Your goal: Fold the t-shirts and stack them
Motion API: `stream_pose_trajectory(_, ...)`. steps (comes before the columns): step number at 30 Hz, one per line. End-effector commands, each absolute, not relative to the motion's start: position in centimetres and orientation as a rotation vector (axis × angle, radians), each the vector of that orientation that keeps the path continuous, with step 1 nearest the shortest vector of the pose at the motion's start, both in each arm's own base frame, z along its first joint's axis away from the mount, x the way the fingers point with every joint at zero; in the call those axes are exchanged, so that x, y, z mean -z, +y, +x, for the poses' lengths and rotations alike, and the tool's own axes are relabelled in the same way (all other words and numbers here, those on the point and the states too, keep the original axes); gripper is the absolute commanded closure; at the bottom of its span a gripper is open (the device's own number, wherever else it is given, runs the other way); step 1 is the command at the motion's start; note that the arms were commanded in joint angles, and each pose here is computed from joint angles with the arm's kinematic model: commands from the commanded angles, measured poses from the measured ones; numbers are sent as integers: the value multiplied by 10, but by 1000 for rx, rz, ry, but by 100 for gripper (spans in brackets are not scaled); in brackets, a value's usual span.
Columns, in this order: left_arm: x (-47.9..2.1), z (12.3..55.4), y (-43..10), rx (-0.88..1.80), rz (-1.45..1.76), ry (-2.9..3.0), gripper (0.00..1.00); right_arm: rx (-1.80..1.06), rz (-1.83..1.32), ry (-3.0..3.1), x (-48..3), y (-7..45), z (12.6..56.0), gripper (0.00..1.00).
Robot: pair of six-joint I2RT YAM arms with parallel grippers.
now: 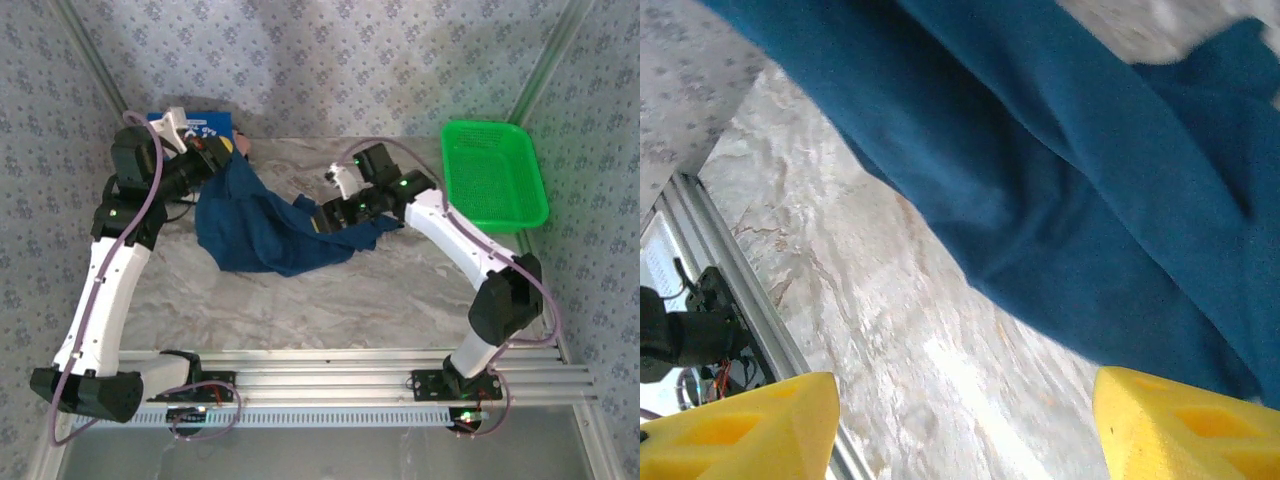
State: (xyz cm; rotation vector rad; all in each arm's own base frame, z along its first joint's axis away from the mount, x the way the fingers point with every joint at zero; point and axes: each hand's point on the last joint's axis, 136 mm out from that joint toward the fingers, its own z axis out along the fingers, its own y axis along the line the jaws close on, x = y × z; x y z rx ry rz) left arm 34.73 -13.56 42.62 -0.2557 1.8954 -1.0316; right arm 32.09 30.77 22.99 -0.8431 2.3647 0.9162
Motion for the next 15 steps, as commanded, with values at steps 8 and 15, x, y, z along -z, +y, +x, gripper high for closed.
stream_pose_trajectory(8,-460,337,-139,1052,-190,1828,100,-983,-866,2178,-190,383,386,31)
stream_pose_trajectory(15,-455,331,-136,1035,-201,1850,100,-1078,-882,2128,-198,421,391,32)
